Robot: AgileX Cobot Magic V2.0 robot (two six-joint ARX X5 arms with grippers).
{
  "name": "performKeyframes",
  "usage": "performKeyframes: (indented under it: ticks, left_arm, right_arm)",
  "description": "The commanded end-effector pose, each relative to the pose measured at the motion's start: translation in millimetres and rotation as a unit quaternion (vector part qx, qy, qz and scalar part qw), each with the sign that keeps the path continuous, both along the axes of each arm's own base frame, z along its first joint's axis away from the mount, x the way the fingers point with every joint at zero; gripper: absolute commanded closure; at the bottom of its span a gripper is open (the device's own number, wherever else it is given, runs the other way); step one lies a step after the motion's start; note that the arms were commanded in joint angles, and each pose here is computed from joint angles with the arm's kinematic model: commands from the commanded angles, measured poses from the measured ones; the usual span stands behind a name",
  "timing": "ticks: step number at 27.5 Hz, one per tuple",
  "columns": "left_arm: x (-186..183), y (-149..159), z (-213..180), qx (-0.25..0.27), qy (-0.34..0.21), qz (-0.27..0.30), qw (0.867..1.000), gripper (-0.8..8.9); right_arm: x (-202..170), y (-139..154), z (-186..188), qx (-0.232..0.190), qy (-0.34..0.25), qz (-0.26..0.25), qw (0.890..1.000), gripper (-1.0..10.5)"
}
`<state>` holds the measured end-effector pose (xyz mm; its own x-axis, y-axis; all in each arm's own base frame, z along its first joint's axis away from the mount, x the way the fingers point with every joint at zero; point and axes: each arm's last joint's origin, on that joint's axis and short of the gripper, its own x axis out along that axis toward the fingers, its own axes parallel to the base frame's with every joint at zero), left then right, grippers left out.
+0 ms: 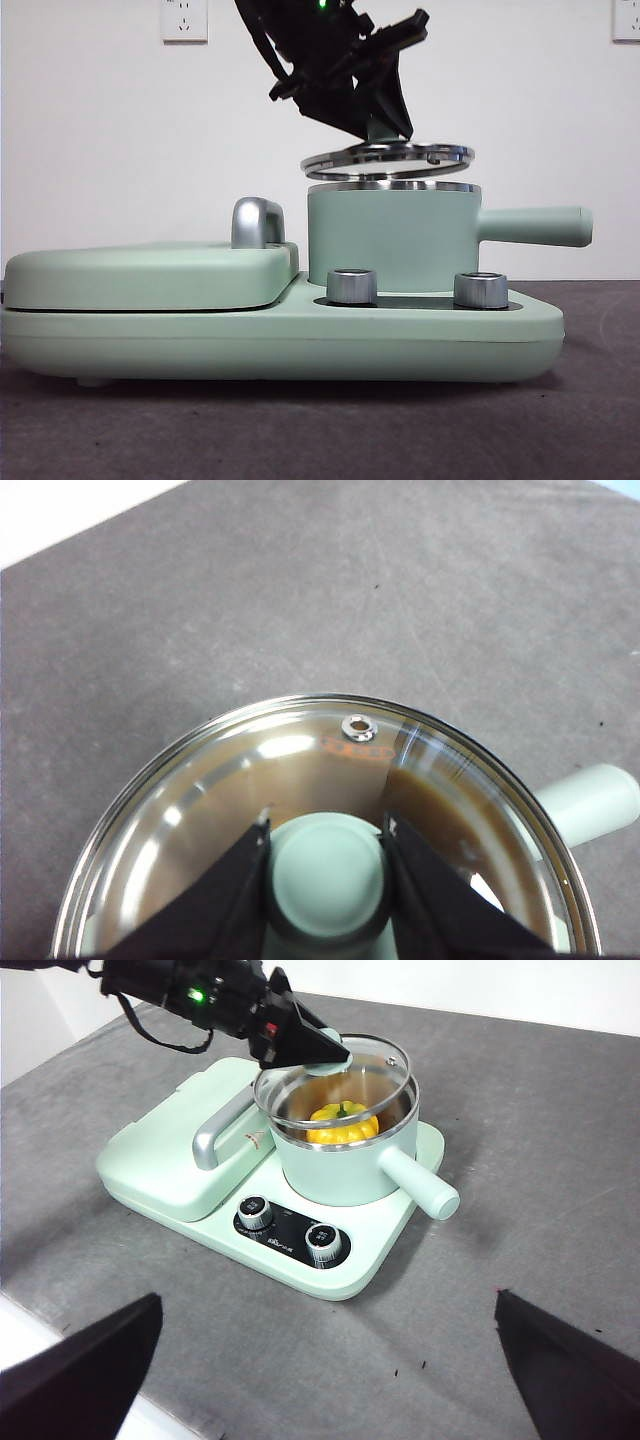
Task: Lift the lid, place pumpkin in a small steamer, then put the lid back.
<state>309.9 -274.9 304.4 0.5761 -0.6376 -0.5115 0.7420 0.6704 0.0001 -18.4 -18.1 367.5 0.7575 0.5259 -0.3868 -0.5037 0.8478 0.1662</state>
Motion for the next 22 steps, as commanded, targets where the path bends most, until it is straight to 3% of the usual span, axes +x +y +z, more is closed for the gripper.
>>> performKeyframes:
  ticks: [1,19,22]
  left_arm:
    - [2.7,-8.1,5.0,-0.009,-0.019,-0.007,1.000,7.99]
    - [3.0,-22.9,-16.6,0.029,-0.022,-0.039,0.999,7.98]
    - [2.9,-22.9,-16.8,0.030,-0.021,-0.039,0.999,7.60]
  right_arm:
    - [-0.4,-0.5,3.0,0.011,-0.003,0.001,1.000,3.6]
    - [-0.3,-0.5,3.0,0.021,0.004,-0.005,1.000,3.6]
    - [-0.3,-0.5,3.0,0.021,0.004,-0.005,1.000,3.6]
